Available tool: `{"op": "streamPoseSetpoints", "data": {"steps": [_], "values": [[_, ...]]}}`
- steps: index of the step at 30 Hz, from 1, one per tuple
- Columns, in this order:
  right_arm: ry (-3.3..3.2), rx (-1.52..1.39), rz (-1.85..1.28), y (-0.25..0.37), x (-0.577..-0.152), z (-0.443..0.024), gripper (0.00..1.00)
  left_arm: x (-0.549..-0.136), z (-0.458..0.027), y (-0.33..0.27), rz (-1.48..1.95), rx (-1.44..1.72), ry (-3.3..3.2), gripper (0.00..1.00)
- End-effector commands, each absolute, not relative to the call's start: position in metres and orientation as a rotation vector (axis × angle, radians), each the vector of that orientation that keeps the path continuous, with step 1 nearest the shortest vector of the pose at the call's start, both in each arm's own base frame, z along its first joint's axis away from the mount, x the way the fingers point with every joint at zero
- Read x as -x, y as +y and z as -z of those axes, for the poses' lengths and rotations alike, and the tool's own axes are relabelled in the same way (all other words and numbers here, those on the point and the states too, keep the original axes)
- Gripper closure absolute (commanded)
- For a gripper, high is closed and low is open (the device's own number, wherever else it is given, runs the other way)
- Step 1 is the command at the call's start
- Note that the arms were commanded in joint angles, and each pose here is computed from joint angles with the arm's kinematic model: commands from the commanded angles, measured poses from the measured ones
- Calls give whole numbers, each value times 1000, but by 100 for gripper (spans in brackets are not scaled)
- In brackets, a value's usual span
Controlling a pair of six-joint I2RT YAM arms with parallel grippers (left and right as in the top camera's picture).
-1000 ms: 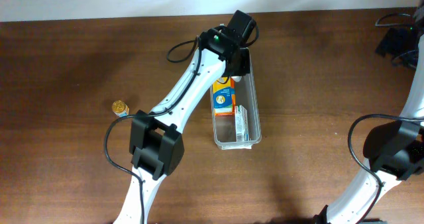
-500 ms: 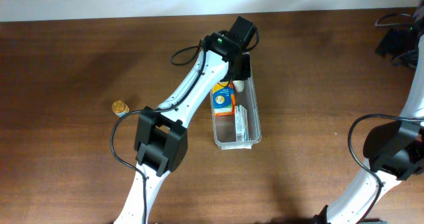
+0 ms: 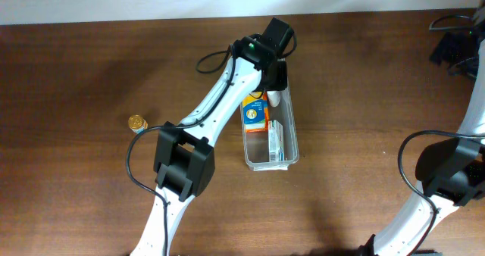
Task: Pack container
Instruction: 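Lower the white bottle upright into the container's far end, release, then raise the left gripper and move it to the small amber bottle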
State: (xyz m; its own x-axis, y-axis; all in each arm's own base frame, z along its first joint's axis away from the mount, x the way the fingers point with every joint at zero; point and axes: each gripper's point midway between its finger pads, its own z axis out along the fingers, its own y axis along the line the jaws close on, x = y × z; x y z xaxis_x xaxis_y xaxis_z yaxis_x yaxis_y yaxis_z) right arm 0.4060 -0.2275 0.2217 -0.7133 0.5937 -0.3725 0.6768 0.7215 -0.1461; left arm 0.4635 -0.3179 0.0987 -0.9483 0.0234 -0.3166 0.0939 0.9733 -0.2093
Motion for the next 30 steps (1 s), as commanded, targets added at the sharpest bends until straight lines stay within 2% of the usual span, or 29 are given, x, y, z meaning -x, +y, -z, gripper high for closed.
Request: {"op": "streamPoseSetpoints", "data": {"steps": [1, 14, 22, 29, 30], "values": [[2614, -1015, 422, -234, -404, -224, 2, -472, -122, -324, 359, -169, 2740, 57], [2614, -1015, 422, -234, -404, -224, 2, -482, -171, -321, 385, -231, 2642, 51], [2614, -1015, 422, -234, -404, -224, 2, -491, -228, -272, 360, -154, 2589, 41], [2614, -1015, 422, -234, -404, -224, 2, -473, -253, -164, 132, 47, 2676, 23], [2614, -1015, 422, -234, -404, -224, 2, -472, -255, -166, 193, -26, 2686, 14]]}}
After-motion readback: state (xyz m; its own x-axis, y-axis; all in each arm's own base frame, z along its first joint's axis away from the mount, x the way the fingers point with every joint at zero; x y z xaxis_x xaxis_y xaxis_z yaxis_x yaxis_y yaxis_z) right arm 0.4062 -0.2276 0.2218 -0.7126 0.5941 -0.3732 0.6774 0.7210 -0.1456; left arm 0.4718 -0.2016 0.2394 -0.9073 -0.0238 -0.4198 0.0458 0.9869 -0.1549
